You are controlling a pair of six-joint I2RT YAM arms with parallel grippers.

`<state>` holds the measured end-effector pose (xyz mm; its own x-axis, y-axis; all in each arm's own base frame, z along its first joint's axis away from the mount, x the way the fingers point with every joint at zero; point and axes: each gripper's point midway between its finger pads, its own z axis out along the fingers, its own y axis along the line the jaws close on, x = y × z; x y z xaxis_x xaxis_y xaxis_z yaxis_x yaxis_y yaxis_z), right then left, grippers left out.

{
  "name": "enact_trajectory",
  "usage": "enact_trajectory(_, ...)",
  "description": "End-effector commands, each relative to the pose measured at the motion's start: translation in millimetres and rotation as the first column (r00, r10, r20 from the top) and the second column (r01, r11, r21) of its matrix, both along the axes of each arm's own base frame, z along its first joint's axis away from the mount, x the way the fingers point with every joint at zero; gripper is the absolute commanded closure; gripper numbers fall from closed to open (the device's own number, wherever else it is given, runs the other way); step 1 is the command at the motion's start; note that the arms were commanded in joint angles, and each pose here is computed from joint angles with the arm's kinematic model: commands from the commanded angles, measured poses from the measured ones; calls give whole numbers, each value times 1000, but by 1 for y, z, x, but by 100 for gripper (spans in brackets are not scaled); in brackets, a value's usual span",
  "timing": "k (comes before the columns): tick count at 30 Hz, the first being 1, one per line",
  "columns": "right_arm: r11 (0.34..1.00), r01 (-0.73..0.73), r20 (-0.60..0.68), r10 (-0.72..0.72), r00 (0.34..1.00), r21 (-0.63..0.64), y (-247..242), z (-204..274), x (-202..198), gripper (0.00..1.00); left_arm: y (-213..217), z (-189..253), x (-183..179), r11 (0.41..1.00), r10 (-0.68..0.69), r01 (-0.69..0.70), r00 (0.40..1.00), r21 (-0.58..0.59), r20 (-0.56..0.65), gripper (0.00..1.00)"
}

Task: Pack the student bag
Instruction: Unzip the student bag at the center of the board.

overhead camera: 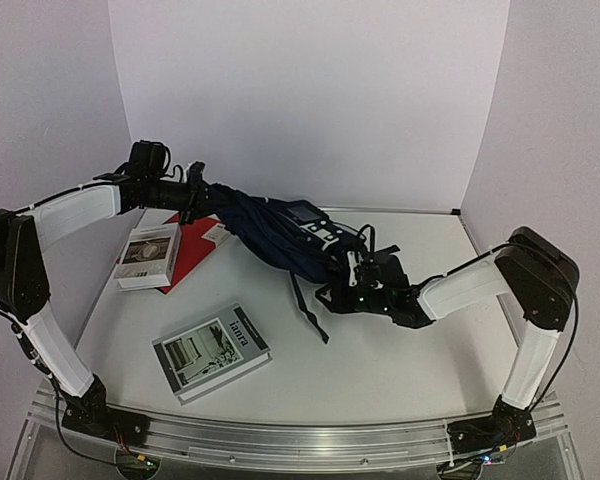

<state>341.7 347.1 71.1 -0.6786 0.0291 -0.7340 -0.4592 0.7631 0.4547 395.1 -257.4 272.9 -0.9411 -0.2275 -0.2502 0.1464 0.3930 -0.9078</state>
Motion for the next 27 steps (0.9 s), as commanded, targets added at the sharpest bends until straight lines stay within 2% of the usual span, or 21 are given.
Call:
enact_trajectory(1, 999, 33, 50, -34, 998, 31, 9, 10, 17, 60, 3, 96, -2, 997, -6, 30, 955, -75, 296, 100)
enact_trajectory(10, 998, -3, 71, -1, 997, 67, 25, 6, 24, 69, 3, 94, 1, 997, -4, 26, 958, -74, 287, 100)
enact_trajectory(13, 997, 2, 85, -8, 996, 78, 26, 9, 26, 78, 3, 93, 2, 997, 0, 21, 958, -70, 285, 100)
enact_trajectory(18, 996, -10, 106, 1, 994, 84, 26, 16, 26, 99, 5, 86, 3, 999, 8, 7, 960, -52, 279, 100)
enact_trajectory(23, 995, -68, 92, 61, 994, 77, 27, 18, 13, 100, 5, 72, 8, 999, 12, -4, 964, -32, 265, 100)
enact_trajectory(27, 997, -81, 62, 80, 995, 13, 13, 13, -2, 100, 7, 54, 17, 999, 29, -32, 966, 6, 255, 100)
